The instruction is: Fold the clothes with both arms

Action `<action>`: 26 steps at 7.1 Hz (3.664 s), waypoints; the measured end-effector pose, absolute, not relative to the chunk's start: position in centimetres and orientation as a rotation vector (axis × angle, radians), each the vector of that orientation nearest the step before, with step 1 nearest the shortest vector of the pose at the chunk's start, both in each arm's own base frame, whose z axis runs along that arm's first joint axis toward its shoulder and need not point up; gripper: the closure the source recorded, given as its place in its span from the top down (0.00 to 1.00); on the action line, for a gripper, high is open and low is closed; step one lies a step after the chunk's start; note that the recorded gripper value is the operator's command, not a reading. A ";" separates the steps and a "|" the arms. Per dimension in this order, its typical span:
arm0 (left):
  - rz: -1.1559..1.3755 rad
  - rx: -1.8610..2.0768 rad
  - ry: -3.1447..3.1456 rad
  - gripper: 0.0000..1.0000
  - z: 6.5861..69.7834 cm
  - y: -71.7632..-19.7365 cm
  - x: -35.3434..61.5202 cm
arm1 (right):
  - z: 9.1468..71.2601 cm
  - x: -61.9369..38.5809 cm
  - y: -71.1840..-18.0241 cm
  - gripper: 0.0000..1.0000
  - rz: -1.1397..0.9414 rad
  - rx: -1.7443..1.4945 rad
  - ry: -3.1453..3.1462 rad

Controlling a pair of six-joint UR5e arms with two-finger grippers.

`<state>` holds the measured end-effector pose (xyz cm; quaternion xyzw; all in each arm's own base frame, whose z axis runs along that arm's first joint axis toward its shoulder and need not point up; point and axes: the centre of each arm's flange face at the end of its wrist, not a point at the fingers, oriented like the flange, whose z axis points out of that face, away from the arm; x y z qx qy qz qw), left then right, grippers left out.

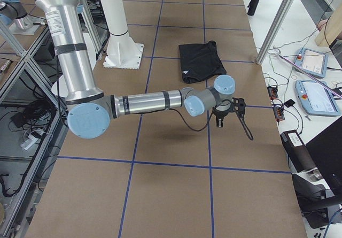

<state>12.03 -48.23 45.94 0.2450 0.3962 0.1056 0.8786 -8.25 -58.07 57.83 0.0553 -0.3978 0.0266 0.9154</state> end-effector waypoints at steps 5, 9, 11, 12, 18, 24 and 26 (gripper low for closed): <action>0.266 0.370 0.905 1.00 60.6 -45.7 -0.7 | 61.1 -2.0 -50.7 1.00 -0.106 0.043 -0.757; 0.189 0.388 0.743 1.00 60.7 -43.6 -3.1 | 59.6 0.2 -48.0 1.00 -0.094 0.030 -0.752; 0.194 0.407 0.741 1.00 59.5 -43.1 -3.2 | 59.4 0.4 -47.6 1.00 -0.088 0.036 -0.747; 0.193 0.403 0.748 1.00 59.5 -42.9 -3.2 | 59.4 0.6 -47.5 1.00 -0.080 0.034 -0.749; 0.156 0.404 0.773 1.00 59.3 -40.6 -4.8 | 60.8 1.7 -45.4 1.00 -0.049 0.016 -0.747; 0.163 0.400 0.806 1.00 59.6 -41.0 -4.6 | 59.8 1.6 -45.7 1.00 -0.072 0.055 -0.755; 0.146 0.398 0.808 1.00 59.2 -41.2 -4.6 | 59.9 1.7 -45.6 1.00 -0.068 0.053 -0.755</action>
